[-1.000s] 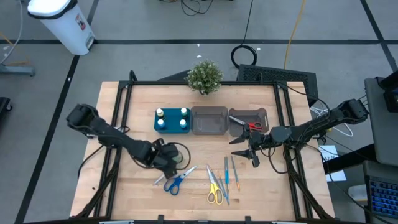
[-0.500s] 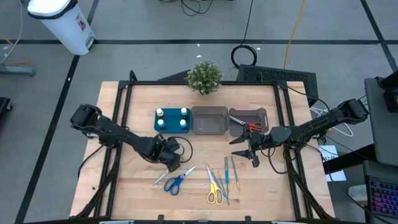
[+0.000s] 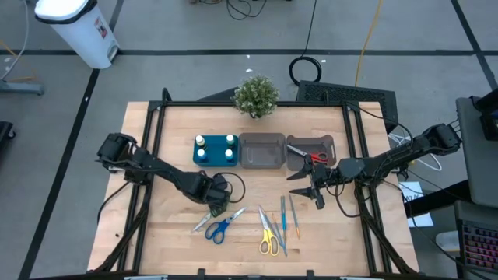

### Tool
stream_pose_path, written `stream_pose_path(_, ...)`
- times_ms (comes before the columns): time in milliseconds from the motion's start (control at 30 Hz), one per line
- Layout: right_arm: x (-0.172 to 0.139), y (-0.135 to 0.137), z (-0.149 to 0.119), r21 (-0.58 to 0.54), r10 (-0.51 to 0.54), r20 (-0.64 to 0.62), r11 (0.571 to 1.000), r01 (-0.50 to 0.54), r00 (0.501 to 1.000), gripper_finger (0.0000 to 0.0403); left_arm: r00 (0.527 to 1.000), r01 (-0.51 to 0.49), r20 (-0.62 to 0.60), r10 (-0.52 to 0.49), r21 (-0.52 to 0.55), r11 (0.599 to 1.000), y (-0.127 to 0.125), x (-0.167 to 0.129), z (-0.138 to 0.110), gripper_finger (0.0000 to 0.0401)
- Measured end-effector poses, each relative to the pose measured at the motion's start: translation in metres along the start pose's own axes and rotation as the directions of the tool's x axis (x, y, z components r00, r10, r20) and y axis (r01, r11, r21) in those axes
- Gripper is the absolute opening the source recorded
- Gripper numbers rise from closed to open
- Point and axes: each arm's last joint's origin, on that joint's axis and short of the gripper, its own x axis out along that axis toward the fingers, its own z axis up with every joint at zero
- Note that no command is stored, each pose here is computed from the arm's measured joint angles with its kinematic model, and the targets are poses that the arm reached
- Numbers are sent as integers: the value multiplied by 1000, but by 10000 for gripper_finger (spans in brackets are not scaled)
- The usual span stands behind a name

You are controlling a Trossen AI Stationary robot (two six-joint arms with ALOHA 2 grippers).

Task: Pick & Place Paint Supplies
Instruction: Put the green scissor into the right black bin

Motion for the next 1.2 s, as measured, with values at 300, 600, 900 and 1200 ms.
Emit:
stream_pose_path(300,0,0,0,-1,0,0,1000,0,1000,196,1000,19,-7,-19,-1,1000,-1,0,0,141)
stream_pose_path(600,0,0,0,-2,0,-1,1000,0,1000,196,999,17,28,-18,31,999,7,-8,6,35)
stream_pose_path(900,0,0,-1,-6,-6,-8,1000,6,1000,196,969,21,245,-37,68,997,6,-41,9,43)
stream_pose_path(1200,0,0,-1,10,-6,-7,1000,6,1000,196,861,-78,506,-51,231,970,-9,-74,1,36)
